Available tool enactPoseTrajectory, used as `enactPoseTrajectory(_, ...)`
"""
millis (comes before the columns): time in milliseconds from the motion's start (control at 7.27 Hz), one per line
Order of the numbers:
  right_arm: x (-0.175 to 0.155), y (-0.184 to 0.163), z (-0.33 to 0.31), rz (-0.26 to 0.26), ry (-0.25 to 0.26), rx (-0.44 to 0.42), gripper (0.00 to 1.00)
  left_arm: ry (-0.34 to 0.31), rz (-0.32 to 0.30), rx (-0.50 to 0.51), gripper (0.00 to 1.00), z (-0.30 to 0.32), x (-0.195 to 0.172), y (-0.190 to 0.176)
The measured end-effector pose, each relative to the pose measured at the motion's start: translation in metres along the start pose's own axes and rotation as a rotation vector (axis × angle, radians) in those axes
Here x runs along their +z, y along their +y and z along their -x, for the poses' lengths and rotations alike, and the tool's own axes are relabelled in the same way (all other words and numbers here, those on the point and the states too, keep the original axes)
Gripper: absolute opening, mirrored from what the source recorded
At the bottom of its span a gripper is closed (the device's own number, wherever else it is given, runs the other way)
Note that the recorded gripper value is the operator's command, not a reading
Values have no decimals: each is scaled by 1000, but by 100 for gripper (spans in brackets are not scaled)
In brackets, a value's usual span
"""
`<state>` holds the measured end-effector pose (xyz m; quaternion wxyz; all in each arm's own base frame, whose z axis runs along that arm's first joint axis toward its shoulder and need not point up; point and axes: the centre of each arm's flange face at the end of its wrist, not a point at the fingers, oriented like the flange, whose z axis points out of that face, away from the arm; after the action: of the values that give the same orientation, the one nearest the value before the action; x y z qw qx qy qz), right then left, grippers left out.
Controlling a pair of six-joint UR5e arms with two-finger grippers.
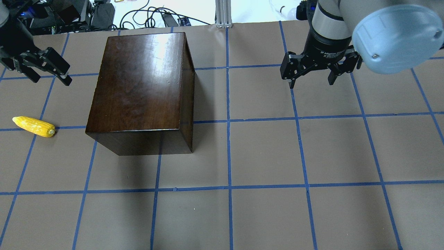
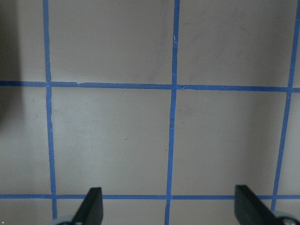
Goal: Open drawer and put corn inside
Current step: 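Move the left gripper down beside the cabinet toward the white drawer handle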
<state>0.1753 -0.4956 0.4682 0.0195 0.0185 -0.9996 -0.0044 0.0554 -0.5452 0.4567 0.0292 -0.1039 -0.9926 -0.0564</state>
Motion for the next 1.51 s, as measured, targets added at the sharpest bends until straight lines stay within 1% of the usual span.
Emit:
enactPoseTrajectory(275, 0, 0, 0, 0, 0, 0, 100, 57, 17, 18, 100, 3, 30, -10)
enactPoseTrajectory(412, 0, 0, 0, 0, 0, 0, 100, 65, 12, 35, 100, 6, 36, -15)
enactPoseTrajectory(688, 0, 0, 0, 0, 0, 0, 100, 65, 0, 64, 100, 22, 41, -19)
enactPoseTrajectory(962, 0, 0, 0, 0, 0, 0, 100, 57, -22, 81, 100, 50, 53, -25)
enactPoseTrajectory(1238, 0, 0, 0, 0, 0, 0, 100, 48, -46, 75, 100, 68, 75, -43)
enactPoseTrajectory(1512, 0, 0, 0, 0, 0, 0, 100, 66, -60, 48, 100, 76, 96, -57)
